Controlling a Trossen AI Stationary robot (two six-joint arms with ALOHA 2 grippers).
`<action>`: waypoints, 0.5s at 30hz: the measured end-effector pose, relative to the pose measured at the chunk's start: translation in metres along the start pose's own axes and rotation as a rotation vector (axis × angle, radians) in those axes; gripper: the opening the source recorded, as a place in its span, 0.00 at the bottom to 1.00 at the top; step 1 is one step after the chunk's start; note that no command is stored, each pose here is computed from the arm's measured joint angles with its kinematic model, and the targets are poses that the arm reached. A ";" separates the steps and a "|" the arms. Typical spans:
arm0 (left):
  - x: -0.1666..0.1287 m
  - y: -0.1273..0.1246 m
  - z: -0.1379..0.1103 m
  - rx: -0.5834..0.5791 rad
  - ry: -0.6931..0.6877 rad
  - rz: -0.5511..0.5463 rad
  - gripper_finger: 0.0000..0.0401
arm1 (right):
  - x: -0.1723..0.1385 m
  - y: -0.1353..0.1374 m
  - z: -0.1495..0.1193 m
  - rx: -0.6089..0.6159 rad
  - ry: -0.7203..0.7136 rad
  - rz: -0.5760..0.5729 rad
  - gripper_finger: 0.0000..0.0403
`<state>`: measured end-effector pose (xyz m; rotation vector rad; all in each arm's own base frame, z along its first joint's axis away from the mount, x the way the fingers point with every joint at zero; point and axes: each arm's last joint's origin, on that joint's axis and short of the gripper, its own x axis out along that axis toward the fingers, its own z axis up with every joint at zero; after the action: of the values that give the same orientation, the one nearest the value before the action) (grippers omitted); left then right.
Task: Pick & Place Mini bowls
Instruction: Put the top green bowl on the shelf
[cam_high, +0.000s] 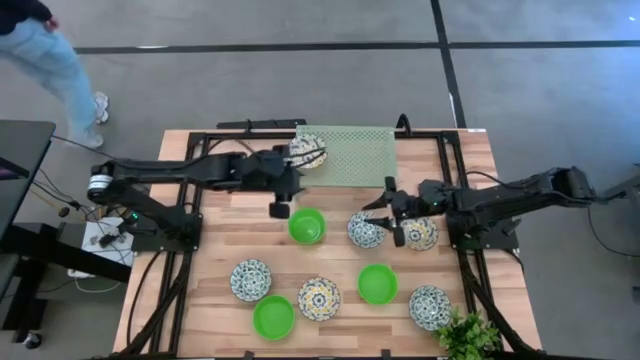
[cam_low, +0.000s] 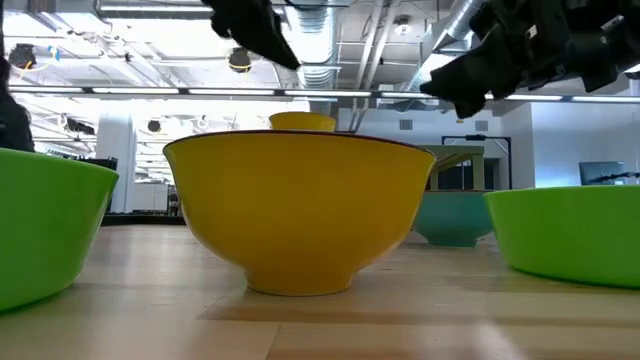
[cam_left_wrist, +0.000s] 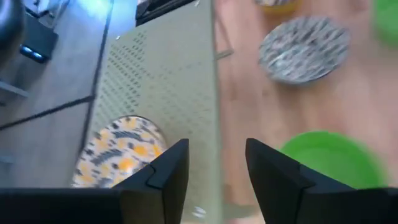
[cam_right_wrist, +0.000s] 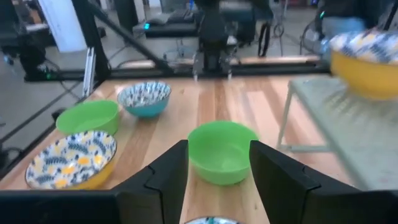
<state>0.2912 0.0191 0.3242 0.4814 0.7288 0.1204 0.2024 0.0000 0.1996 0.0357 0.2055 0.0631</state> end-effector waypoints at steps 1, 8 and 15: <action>-0.006 -0.004 0.000 -0.027 -0.001 -0.017 0.39 | 0.004 0.002 -0.001 0.002 0.012 0.009 0.41; -0.049 -0.027 -0.008 -0.186 -0.014 -0.141 0.36 | 0.051 0.018 0.007 0.002 0.069 0.080 0.39; -0.058 -0.056 -0.066 -0.203 -0.073 -0.170 0.31 | 0.104 0.032 0.013 -0.009 0.147 0.142 0.40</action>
<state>0.2010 -0.0213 0.2911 0.2277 0.6745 0.0169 0.3045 0.0384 0.1931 0.0364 0.3498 0.2088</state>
